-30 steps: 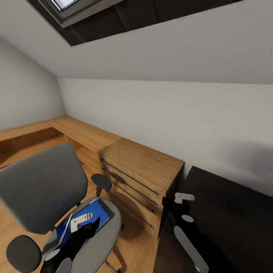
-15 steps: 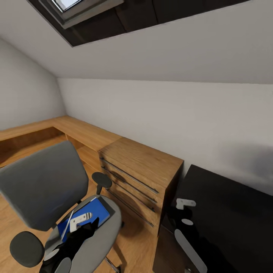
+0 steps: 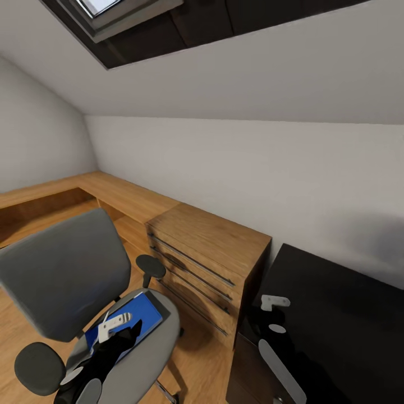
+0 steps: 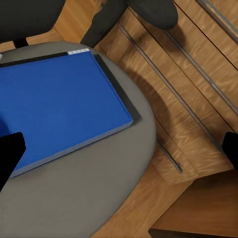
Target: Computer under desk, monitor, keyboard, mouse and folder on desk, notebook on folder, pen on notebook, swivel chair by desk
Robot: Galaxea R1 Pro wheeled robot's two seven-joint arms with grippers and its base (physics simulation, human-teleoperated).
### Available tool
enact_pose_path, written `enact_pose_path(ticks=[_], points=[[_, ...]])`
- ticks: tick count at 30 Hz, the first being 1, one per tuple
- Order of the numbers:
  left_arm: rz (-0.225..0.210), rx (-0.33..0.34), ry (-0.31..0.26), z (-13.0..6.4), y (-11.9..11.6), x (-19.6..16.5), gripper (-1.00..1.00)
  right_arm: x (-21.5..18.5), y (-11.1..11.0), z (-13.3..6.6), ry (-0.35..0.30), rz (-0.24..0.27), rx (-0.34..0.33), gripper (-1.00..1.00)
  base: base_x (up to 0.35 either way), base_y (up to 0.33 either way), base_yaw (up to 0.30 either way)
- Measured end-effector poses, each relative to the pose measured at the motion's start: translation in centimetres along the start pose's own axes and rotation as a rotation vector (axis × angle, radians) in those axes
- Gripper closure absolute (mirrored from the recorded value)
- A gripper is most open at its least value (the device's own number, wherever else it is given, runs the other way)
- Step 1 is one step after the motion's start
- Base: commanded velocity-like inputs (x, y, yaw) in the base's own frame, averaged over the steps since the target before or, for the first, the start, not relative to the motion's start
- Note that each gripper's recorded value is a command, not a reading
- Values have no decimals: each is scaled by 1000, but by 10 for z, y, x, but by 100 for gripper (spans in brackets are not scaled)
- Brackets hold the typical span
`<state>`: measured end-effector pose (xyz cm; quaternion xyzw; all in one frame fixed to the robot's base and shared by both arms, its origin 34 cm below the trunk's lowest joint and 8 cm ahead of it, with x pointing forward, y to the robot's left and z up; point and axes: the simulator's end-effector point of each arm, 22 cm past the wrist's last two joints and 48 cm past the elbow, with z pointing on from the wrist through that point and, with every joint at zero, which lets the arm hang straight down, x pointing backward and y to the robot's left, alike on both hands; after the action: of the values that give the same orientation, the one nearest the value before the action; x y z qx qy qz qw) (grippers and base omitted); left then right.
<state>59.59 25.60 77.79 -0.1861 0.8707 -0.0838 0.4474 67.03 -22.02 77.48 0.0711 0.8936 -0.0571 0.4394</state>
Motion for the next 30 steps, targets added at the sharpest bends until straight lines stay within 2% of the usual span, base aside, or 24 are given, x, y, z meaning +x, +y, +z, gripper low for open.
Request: enact_pose_path(ticks=[14,18,30], points=[[1,-1,-1,0,1,0,-100,2,1,0,5,-5,-2,-100,0,0,0],[1,-1,-1,0,1,0,-100,12,-1,3,36,-25,4,-100,0,0,0],[-1,-1,0,0,0,0,-100,19,3,3,54,-33,1,-100,0,0,0]])
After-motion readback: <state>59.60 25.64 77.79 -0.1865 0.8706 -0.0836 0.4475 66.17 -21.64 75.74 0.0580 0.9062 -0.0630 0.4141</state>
